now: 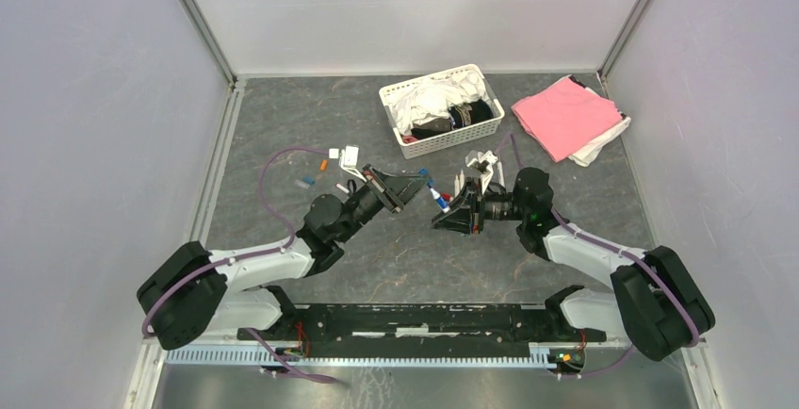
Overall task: Insert the pens into the pen caps
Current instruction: Insert the pen cap onto the pen.
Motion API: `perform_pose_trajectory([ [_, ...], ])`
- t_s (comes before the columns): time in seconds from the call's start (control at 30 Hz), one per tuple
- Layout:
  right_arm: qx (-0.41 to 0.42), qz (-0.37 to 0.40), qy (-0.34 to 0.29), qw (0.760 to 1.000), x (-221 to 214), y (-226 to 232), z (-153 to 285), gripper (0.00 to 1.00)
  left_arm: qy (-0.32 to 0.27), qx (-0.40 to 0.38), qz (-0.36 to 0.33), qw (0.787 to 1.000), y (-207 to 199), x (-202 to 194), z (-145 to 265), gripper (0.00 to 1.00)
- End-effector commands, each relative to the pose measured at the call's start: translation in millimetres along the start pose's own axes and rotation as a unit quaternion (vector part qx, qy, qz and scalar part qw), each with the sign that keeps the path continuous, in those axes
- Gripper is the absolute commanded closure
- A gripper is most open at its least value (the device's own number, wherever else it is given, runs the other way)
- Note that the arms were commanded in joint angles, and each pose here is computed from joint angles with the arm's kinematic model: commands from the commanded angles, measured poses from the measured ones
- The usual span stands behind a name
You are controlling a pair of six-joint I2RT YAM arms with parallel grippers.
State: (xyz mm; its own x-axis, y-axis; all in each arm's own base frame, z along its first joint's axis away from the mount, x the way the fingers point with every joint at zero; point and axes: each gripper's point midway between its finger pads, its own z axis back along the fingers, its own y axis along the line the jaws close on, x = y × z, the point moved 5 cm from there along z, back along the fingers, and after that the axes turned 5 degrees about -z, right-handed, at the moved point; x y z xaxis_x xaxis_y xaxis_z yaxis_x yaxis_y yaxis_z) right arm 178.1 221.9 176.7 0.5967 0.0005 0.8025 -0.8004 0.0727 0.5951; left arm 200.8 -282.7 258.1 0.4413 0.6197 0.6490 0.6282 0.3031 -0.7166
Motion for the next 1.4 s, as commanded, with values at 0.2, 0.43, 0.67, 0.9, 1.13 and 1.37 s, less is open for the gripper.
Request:
perform_pose_trajectory([
  [0.2,0.023,0.055,-0.015,0.998,21.0,11.8,-0.3,1.0,-0.017,0.002,-0.035,0.999,-7.8,12.6,-1.8,0.98],
  [0.43,0.022,0.056,-0.017,0.998,22.0,12.1,-0.2,1.0,-0.009,-0.007,-0.033,0.999,-9.3,9.1,-3.0,0.98],
  [0.67,0.011,0.051,-0.017,0.998,21.6,8.2,-0.5,1.0,0.006,-0.04,-0.034,0.999,-22.2,3.5,-5.1,0.98],
  [0.9,0.009,0.054,-0.02,0.998,23.2,8.0,-0.1,1.0,0.027,-0.055,-0.036,0.997,-29.5,-8.3,-8.1,0.98],
  [1.13,0.02,0.065,-0.035,0.997,31.4,14.2,5.8,1.0,0.049,-0.018,-0.051,0.997,-15.6,-20.6,-2.7,0.98],
  [1.37,0.026,0.076,-0.039,0.996,33.7,16.9,8.6,1.0,0.079,0.01,-0.068,0.994,-7.1,-26.8,0.8,0.98],
])
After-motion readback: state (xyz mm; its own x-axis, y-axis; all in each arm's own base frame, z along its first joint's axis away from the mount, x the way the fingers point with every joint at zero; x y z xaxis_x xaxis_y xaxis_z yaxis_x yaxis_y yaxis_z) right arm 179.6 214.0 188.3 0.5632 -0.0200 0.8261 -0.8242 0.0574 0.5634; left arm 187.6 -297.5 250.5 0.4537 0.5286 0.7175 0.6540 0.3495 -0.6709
